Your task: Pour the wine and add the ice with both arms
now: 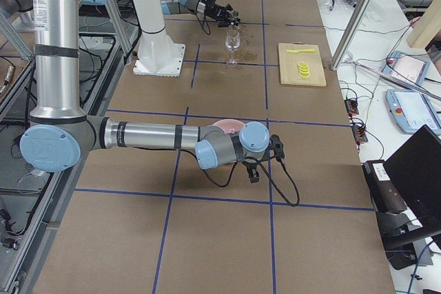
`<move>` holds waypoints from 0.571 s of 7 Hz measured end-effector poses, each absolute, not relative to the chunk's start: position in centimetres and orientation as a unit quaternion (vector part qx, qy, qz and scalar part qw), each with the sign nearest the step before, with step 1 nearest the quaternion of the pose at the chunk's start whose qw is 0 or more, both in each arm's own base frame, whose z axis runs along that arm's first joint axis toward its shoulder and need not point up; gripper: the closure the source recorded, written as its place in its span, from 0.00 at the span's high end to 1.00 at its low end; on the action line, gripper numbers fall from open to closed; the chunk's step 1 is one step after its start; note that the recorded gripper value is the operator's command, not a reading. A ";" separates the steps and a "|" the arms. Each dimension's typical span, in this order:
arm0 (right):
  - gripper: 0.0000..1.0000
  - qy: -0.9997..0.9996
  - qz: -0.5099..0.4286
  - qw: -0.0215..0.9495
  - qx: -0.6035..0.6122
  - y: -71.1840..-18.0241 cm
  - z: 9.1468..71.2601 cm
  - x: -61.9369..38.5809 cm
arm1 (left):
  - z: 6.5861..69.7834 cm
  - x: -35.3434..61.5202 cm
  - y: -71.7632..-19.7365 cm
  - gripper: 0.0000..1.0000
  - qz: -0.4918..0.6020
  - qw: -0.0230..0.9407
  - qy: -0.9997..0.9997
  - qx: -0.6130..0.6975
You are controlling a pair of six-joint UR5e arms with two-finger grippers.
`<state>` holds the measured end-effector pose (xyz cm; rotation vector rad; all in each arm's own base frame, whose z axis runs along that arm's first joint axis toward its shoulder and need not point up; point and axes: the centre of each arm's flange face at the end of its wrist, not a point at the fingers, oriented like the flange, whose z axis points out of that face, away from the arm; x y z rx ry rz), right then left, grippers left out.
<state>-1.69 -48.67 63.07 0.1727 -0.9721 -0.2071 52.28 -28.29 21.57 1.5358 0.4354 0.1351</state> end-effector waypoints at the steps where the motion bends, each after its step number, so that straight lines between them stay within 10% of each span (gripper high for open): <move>1: 1.00 -0.466 -0.100 0.875 0.083 -48.7 63.1 -1.7 | 21.7 52.4 -28.3 0.00 0.092 0.693 0.164 0.696; 4: 1.00 -0.466 -0.100 0.875 0.082 -48.6 63.1 -1.8 | 22.1 53.0 -28.2 0.00 0.161 0.686 0.095 0.704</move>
